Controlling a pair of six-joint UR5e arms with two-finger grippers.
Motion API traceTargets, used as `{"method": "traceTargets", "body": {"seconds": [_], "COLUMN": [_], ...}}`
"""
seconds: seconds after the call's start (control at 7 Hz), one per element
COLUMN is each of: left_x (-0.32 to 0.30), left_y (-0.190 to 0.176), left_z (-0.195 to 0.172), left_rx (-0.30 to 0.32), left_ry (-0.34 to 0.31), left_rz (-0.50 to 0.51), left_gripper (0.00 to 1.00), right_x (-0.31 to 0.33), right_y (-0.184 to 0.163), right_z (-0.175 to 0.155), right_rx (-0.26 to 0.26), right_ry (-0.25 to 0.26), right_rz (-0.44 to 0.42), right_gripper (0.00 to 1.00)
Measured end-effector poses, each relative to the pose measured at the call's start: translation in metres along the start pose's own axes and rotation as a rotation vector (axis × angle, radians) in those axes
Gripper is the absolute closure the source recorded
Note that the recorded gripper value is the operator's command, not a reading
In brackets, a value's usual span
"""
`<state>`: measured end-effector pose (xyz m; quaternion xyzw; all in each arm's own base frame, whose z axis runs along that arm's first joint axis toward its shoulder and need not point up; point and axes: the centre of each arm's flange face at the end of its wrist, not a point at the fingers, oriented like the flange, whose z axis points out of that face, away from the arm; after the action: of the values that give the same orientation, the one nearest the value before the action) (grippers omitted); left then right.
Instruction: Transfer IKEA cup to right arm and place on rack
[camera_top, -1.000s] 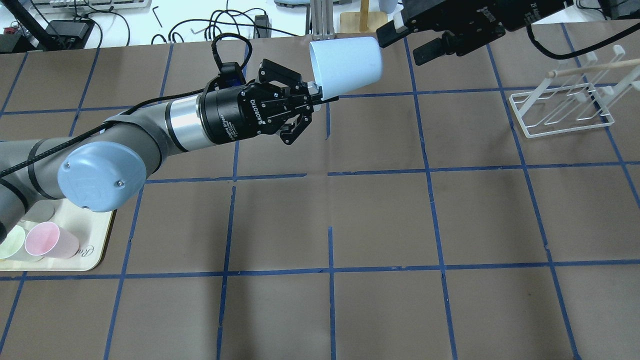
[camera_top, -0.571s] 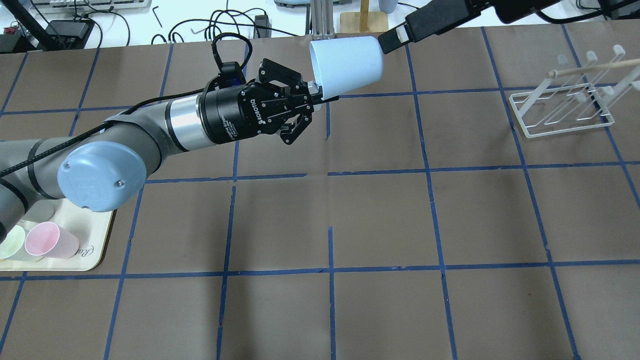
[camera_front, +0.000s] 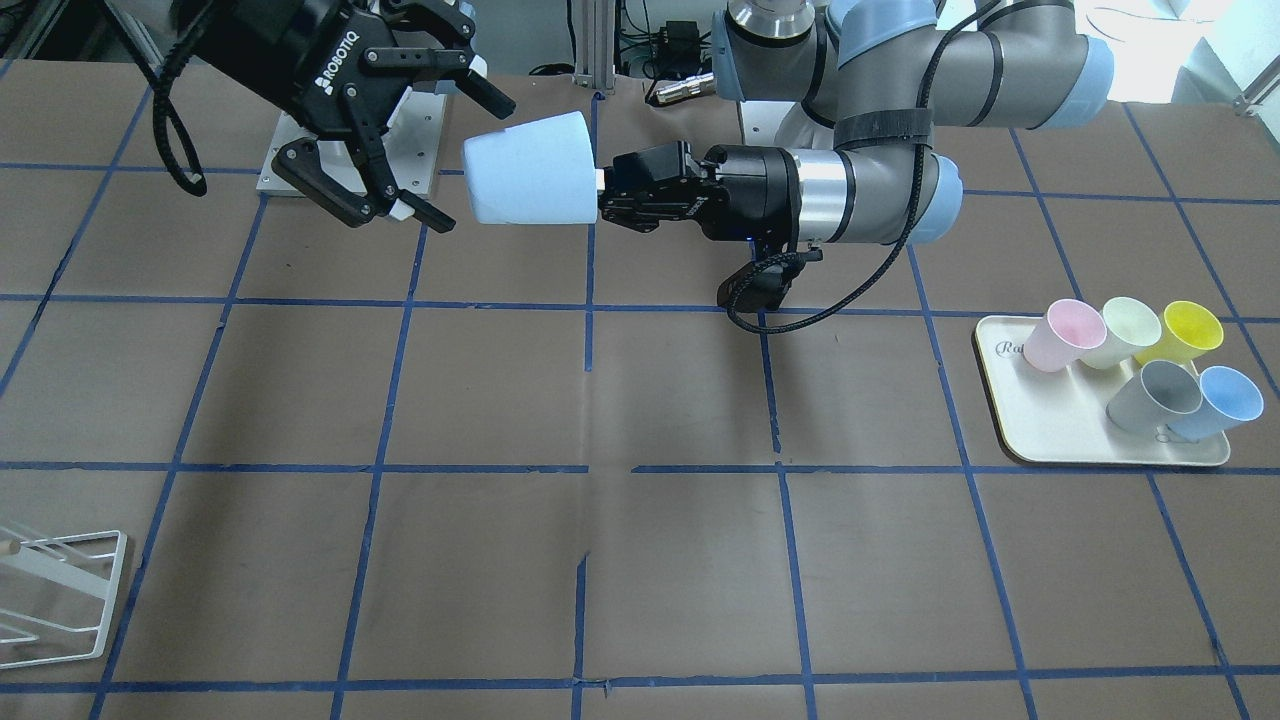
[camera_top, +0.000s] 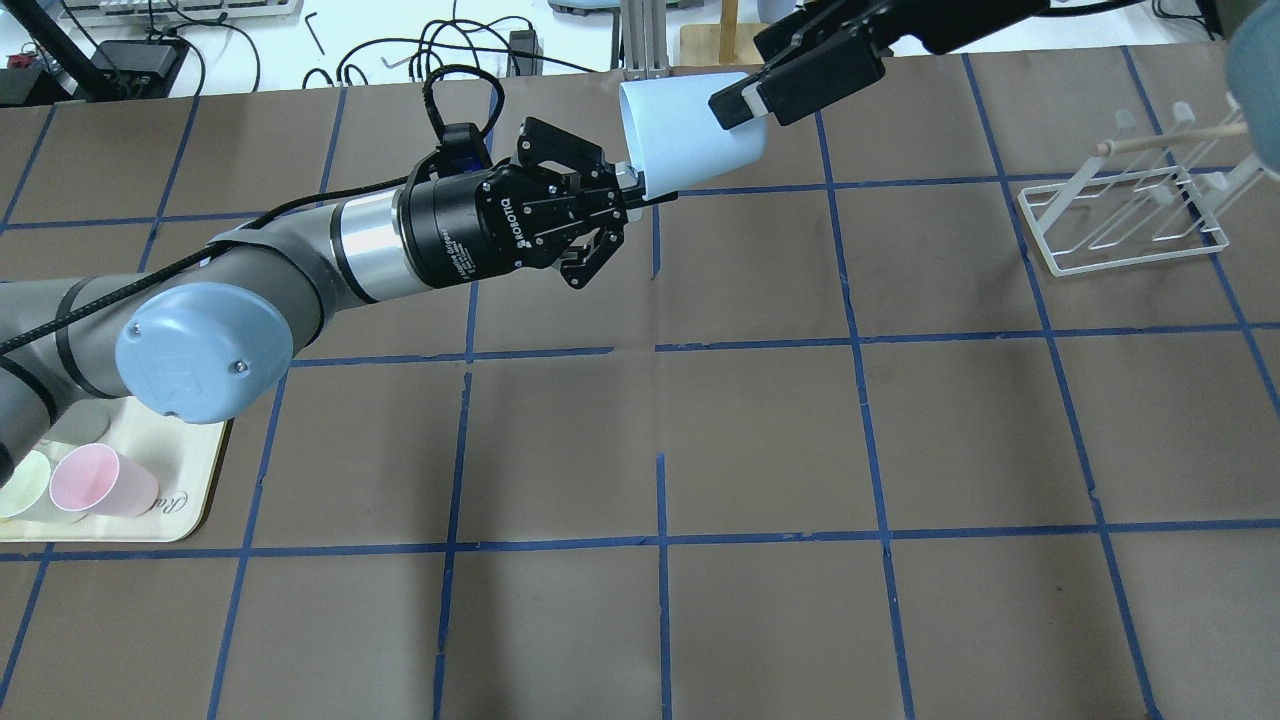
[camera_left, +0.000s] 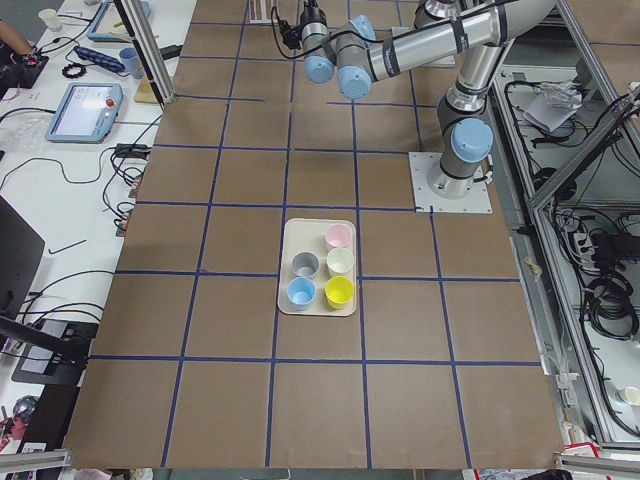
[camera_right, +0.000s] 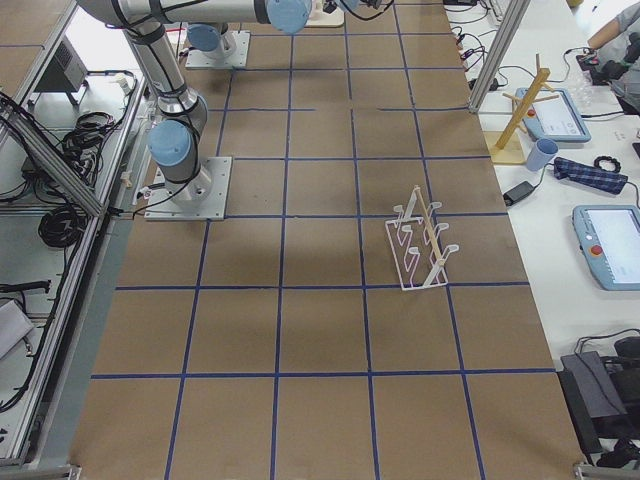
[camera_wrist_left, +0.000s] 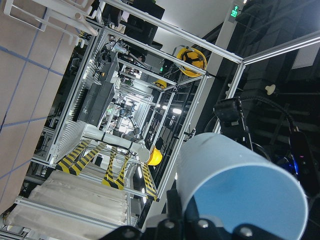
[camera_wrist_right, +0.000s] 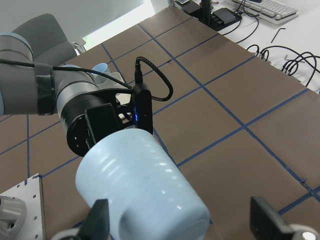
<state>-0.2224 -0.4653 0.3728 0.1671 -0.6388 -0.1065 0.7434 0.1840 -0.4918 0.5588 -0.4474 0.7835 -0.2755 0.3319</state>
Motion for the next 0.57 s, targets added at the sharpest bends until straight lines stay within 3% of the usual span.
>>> {"method": "traceTargets", "body": {"seconds": [0.29, 0.57], "left_x": [-0.0002, 0.0005], "left_y": [0.0007, 0.0036], "left_z": [0.001, 0.0042], "left_rx": [-0.002, -0.009], "left_ry": [0.0, -0.002], "left_rz": [0.002, 0.006], "left_gripper": [1.0, 1.0], "right_x": [-0.0034, 0.0006], "right_y": [0.0023, 0.0022], "right_z": [0.0073, 0.0093], "right_rx": [-0.01, -0.008], "right_ry": [-0.018, -0.007], "right_rz": [-0.002, -0.067], "right_gripper": [0.0, 0.0]}}
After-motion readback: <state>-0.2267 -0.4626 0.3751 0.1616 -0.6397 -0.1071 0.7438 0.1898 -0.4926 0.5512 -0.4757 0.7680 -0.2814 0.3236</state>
